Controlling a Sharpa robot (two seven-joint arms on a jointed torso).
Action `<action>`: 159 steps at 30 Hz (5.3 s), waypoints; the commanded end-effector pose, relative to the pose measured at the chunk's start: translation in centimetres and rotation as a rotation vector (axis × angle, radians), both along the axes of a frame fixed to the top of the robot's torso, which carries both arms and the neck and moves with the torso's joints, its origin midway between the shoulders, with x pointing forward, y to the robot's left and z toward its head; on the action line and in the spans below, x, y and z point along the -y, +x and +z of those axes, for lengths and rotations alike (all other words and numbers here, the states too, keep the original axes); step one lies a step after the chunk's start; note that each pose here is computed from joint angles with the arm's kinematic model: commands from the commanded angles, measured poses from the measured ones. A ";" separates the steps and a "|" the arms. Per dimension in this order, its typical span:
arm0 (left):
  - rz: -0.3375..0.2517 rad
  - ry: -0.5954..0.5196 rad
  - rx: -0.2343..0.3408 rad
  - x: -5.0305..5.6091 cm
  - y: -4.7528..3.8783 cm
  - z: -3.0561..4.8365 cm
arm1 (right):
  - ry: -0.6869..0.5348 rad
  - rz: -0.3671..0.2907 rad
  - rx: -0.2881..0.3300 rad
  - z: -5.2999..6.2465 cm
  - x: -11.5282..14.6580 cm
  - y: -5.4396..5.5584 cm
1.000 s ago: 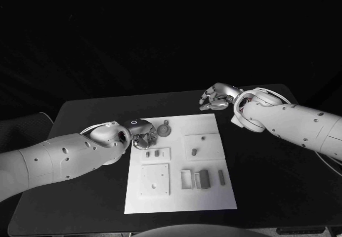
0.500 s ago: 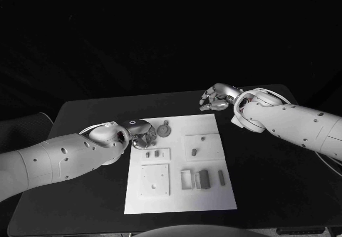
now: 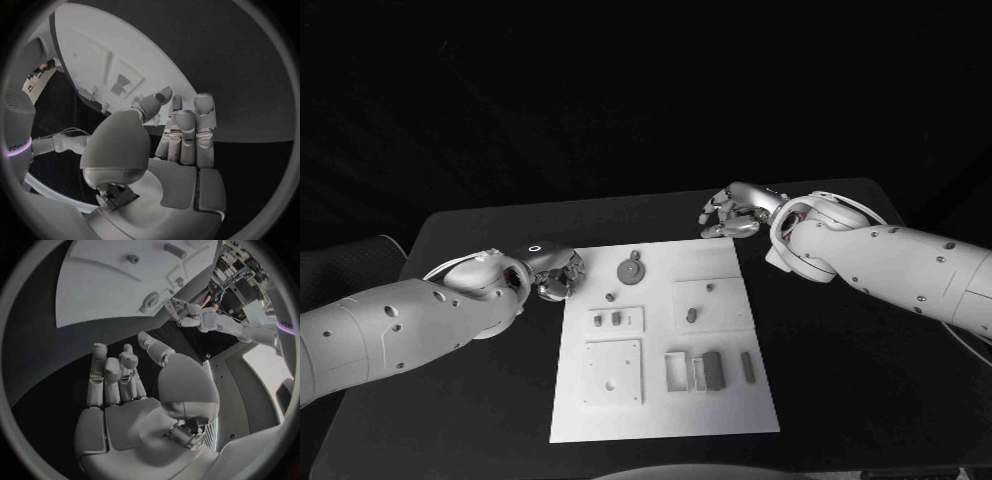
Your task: Assemble the parts on the task board
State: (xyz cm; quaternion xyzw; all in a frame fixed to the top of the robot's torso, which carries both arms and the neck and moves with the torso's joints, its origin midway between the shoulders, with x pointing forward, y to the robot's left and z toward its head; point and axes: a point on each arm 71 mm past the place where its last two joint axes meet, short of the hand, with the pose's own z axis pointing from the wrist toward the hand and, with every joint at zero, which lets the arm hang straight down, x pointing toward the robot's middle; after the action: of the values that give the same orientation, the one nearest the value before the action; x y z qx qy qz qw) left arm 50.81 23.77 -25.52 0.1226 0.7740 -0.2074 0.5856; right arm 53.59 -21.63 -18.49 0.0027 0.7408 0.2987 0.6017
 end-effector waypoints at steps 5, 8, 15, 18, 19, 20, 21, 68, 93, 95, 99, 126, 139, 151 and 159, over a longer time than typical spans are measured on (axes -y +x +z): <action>0.144 -0.312 0.005 -2.4 0.87 2.34 | -0.064 0.069 0.045 -1.0 -0.7 -1.4; 0.210 -0.432 -0.031 -3.3 1.08 2.85 | -0.082 0.086 0.061 -1.3 -0.8 -1.9; 0.376 -0.732 -0.173 -5.4 1.38 3.37 | -0.146 0.136 0.086 -2.0 -1.2 -3.0; 0.385 -0.782 -0.199 -5.7 1.21 3.38 | -0.185 0.155 0.082 -2.6 -1.1 -3.6; 0.384 -0.796 -0.207 -5.7 1.13 3.39 | -0.201 0.163 0.083 -2.9 -1.1 -3.8; 0.381 -0.808 -0.215 -5.7 1.04 3.41 | -0.221 0.173 0.081 -3.2 -1.0 -4.0; 0.380 -0.814 -0.217 -5.6 0.98 3.43 | -0.234 0.178 0.081 -3.3 -0.9 -4.2; 0.380 -0.848 -0.244 -5.6 0.69 3.41 | -0.433 0.261 0.114 -6.4 -2.3 -6.1; 0.386 -0.843 -0.258 -5.6 0.70 3.29 | -0.440 0.263 0.122 -6.6 -2.8 -6.1; 0.386 -0.843 -0.258 -5.6 0.70 3.29 | -0.443 0.269 0.119 -6.6 -2.9 -6.2; 0.387 -0.842 -0.258 -5.7 0.71 3.28 | -0.452 0.275 0.114 -6.7 -2.9 -6.3; 0.403 -0.838 -0.254 -5.9 0.76 3.24 | -0.511 0.283 0.134 -7.0 -3.0 -6.4; 0.411 -0.836 -0.250 -6.0 0.80 3.23 | -0.535 0.290 0.158 -7.1 -3.2 -6.5; 0.416 -0.834 -0.248 -6.2 0.85 3.21 | -0.492 0.304 0.201 -6.6 -3.7 -6.9; 0.419 -0.833 -0.246 -6.4 0.85 3.20 | -0.464 0.301 0.231 -6.2 -3.8 -7.2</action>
State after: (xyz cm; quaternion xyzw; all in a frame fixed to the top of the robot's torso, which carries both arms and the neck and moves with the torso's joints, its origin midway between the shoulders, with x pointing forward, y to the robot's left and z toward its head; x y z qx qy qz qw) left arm 51.64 30.19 -22.41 -0.3054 0.6987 -0.3876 0.5179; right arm 46.57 -18.21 -24.84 -0.2730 0.7177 0.1975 0.6094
